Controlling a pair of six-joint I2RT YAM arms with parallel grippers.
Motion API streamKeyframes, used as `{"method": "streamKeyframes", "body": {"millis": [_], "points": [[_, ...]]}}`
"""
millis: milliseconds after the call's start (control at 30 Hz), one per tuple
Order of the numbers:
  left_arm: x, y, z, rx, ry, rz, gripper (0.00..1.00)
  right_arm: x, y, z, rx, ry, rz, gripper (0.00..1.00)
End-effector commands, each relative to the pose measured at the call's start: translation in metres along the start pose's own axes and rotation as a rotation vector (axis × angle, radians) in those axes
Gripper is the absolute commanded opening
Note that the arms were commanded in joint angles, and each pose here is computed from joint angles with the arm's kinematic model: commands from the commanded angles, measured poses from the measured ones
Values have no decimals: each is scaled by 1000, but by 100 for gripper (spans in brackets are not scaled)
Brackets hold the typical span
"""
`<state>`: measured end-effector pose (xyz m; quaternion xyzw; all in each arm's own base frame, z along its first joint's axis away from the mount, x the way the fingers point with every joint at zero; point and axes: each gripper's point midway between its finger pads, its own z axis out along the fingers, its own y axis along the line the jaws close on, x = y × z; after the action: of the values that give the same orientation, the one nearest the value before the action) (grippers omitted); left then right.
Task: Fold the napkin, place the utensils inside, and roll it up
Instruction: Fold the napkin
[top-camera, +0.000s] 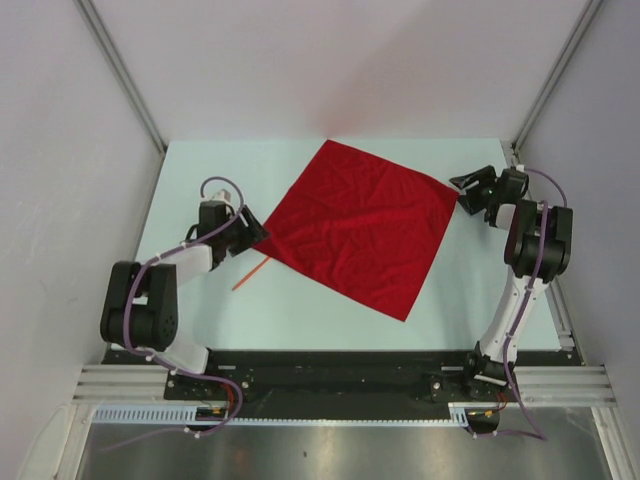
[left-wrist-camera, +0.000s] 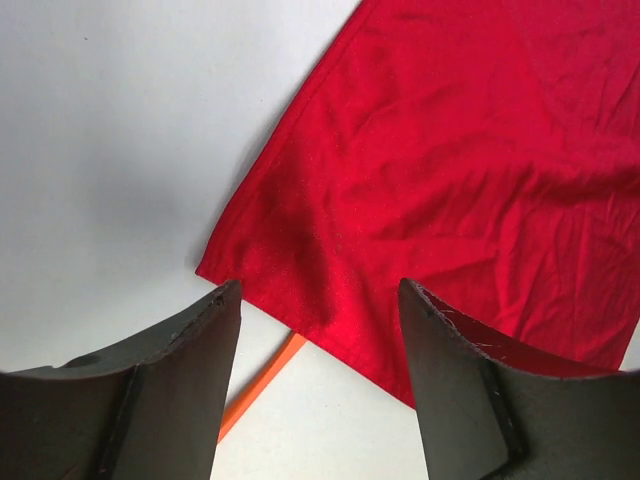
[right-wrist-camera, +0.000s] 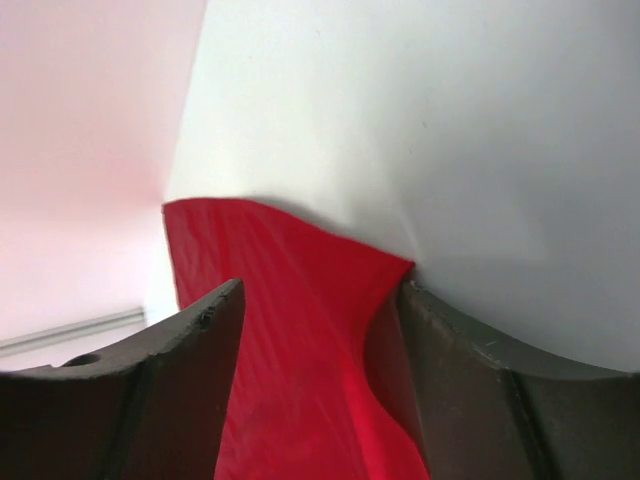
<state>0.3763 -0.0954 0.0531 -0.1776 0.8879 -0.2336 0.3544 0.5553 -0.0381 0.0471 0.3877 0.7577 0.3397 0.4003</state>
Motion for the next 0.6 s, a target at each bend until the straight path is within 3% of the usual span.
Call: {"method": "streamKeyframes", "body": {"millis": [0, 133, 333, 433, 500, 567], "points": [[-28, -24, -14, 42, -80, 15, 69, 10, -9, 20, -12, 31, 90, 67], [-33, -32, -20, 57, -86, 22, 69, 5, -10, 27, -2, 4, 97, 59], [-47, -55, -41, 119, -122, 31, 70, -5, -6, 35, 3, -31, 80, 36], [-53, -65, -51, 149, -135, 31, 70, -15, -4, 37, 10, -62, 65, 22], [-54, -71, -56, 170, -134, 32, 70, -20, -5, 38, 24, -78, 57, 4], [-58, -78, -63, 189, -140, 35, 70, -28, -1, 41, 25, -97, 36, 0]]}}
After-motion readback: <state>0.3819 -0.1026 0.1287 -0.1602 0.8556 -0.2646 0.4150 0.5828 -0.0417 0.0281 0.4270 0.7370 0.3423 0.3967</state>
